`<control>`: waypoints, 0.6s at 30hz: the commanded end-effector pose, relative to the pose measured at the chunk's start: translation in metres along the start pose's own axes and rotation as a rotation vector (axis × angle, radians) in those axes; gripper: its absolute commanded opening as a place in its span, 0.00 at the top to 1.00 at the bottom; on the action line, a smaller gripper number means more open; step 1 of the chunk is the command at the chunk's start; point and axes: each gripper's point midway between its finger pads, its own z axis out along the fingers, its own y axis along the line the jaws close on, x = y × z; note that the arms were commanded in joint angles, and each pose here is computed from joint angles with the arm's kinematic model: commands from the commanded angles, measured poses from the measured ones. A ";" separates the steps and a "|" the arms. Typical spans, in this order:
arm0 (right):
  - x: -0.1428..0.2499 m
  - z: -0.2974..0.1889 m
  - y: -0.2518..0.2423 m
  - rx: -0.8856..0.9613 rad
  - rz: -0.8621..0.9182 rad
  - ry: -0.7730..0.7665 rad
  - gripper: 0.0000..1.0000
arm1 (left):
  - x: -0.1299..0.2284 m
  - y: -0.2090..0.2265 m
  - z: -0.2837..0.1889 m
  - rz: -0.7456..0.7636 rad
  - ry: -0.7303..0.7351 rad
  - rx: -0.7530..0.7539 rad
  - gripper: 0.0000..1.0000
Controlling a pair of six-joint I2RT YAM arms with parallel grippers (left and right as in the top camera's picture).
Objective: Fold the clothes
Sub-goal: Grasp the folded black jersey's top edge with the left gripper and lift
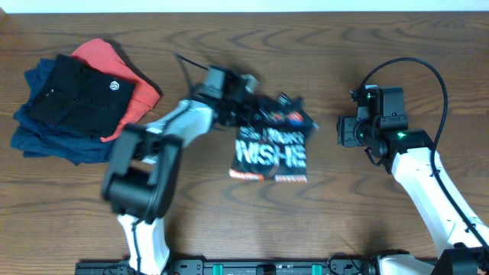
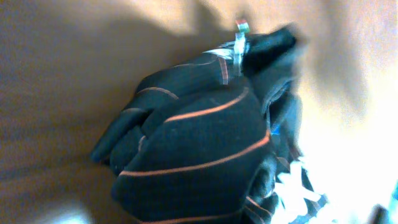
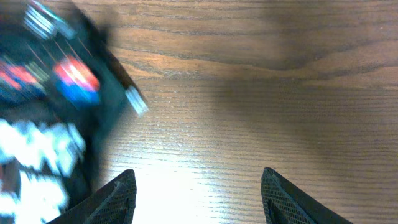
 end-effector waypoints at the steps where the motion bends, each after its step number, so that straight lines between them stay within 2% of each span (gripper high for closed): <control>1: -0.008 -0.006 -0.006 0.027 0.000 -0.025 0.38 | -0.057 0.013 -0.065 0.044 -0.223 -0.172 0.94; 5: -0.008 -0.006 -0.006 0.028 0.001 -0.025 0.38 | -0.092 0.034 -0.130 0.064 -0.398 -0.332 0.94; 10: -0.007 -0.006 -0.007 0.028 0.001 -0.021 0.39 | -0.120 0.082 -0.209 0.048 -0.587 -0.587 0.94; 18: -0.005 -0.006 -0.007 0.029 0.001 -0.014 0.39 | -0.132 0.159 -0.311 -0.081 -0.795 -0.749 0.94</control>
